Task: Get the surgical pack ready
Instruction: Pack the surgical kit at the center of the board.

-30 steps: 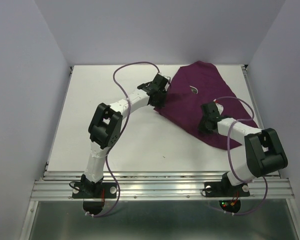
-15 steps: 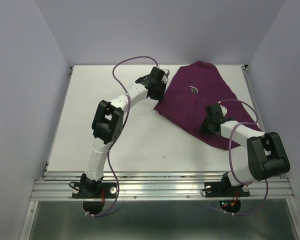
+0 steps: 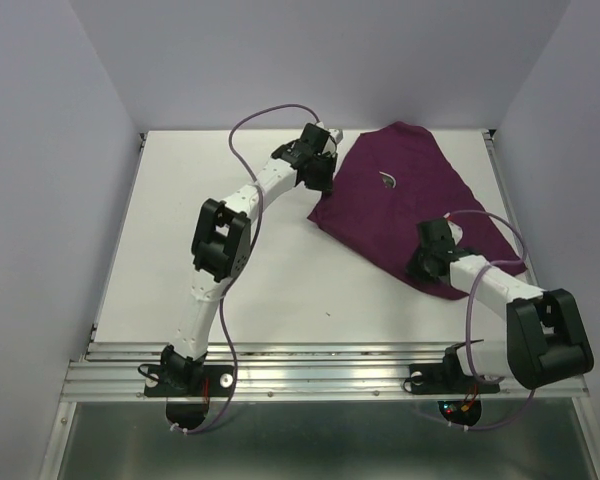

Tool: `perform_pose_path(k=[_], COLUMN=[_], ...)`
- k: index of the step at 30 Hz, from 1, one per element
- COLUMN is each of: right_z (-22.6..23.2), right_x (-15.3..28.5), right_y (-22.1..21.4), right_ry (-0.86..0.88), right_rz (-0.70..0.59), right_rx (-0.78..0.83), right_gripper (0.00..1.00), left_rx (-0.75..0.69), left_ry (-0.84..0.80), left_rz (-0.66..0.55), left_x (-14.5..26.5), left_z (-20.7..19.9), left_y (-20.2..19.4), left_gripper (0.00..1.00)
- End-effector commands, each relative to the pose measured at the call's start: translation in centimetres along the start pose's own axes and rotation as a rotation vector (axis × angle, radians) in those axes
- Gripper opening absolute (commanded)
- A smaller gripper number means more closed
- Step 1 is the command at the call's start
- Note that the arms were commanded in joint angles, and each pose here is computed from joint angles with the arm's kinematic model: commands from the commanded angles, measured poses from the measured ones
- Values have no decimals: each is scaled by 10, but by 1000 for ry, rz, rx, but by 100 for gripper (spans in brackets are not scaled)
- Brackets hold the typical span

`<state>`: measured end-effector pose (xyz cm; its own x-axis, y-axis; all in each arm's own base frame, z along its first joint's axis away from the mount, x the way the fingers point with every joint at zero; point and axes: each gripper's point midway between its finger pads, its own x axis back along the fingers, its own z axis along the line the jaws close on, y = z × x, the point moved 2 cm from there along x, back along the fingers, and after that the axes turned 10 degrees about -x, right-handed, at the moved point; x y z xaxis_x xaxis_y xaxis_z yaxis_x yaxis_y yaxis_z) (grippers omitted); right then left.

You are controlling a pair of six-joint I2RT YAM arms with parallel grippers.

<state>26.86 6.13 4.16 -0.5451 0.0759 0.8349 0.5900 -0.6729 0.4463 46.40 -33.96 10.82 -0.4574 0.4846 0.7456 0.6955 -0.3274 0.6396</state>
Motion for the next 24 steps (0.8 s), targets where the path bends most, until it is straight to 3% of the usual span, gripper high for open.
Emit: perform_pose_path(k=[1,4,9,12,16,17,24], right_z=[-6,-2,17,44,78,76,111], right_x=[12,17,20,13,-14,-35,-60], right_y=[7,20,67,91,113,107,111], right_ry=[-26,-40,-24,11,40,2,83], right_rz=[-15,-54,-140,-164,-177,-140,-83], right_rx=[19,42,29,49,59,68,45], right_gripper=[24,25,29,29,29,28,28], left_rx=[29,102,171,223,252,259,236], left_ry=[-17,-46,58,81,90,86,11], left_rz=[-158,-184,-211,-157,-94,-60,-44], left_x=[49,68,86,74,25,18,-23], left_z=[3,14,62,84,102,103,90], left_y=[59,69,64,45,28,23,15], left_gripper=[0,0,0,0,0,0,0])
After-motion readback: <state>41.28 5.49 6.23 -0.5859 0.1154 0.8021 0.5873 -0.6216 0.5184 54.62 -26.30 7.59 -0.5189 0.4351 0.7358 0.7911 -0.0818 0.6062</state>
